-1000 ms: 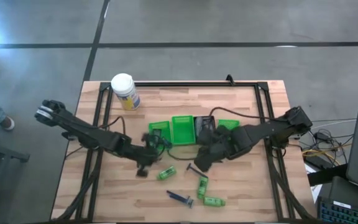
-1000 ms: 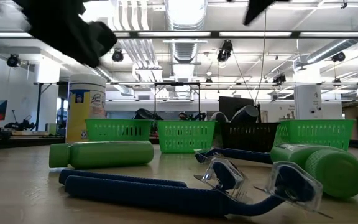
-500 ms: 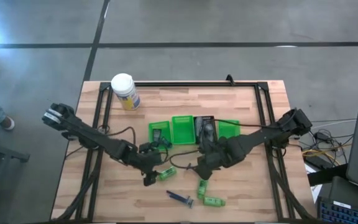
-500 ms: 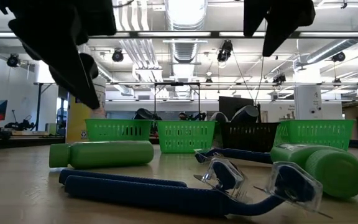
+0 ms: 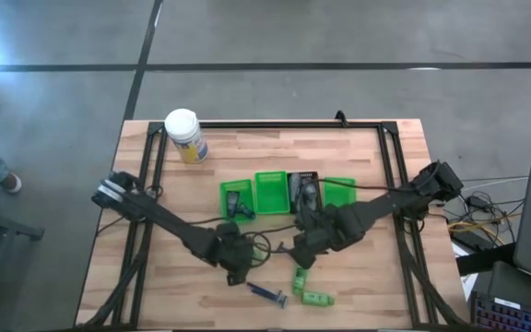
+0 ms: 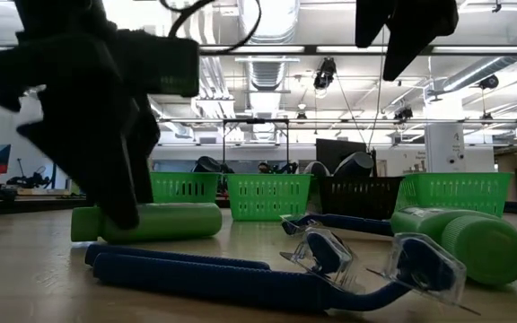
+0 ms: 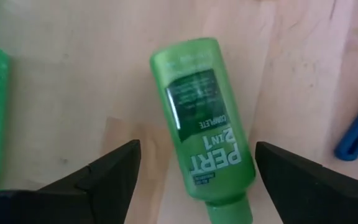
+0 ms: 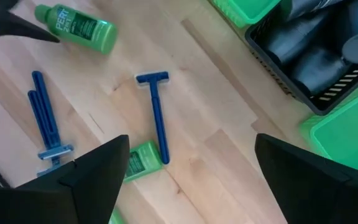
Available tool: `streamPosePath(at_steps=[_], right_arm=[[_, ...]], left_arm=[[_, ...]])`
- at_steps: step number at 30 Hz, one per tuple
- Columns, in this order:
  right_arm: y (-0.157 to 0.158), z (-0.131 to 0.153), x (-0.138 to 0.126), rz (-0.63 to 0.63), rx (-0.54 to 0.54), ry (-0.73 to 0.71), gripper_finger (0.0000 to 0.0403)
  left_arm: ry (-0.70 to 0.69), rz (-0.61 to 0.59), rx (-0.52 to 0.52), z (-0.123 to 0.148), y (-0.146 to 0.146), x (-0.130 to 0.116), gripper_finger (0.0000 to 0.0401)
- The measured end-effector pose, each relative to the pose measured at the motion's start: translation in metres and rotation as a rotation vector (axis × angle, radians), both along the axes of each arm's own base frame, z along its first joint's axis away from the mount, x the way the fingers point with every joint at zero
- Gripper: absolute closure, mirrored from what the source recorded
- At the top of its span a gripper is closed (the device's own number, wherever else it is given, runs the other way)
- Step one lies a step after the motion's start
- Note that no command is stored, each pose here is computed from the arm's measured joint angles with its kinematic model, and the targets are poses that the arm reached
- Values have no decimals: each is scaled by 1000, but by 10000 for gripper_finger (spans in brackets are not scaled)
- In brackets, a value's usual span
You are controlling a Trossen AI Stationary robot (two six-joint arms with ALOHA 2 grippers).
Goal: Pick & Place Travel size toiletries
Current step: Put the green shampoo bottle into the middle green bin
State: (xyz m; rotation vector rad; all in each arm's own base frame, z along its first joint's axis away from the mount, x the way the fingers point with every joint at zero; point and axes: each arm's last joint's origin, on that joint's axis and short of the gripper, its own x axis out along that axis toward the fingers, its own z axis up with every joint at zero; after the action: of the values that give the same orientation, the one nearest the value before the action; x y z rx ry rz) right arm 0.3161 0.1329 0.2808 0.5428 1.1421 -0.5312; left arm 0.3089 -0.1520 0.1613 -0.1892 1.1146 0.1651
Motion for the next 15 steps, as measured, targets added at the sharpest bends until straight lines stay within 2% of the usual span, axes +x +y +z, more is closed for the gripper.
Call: streamPosePath(at_steps=[8,11,15], right_arm=[[10,0,-5,-5,-21,-11,86],[14,0,-7,0,-22,-14,94],[18,0,-9,-15,-23,-23,104]], left_arm=[[40,-8,-18,-17,0,6,88],[27,-27,-6,-16,0,6,115],[4,-76,15,-13,-1,9,174]])
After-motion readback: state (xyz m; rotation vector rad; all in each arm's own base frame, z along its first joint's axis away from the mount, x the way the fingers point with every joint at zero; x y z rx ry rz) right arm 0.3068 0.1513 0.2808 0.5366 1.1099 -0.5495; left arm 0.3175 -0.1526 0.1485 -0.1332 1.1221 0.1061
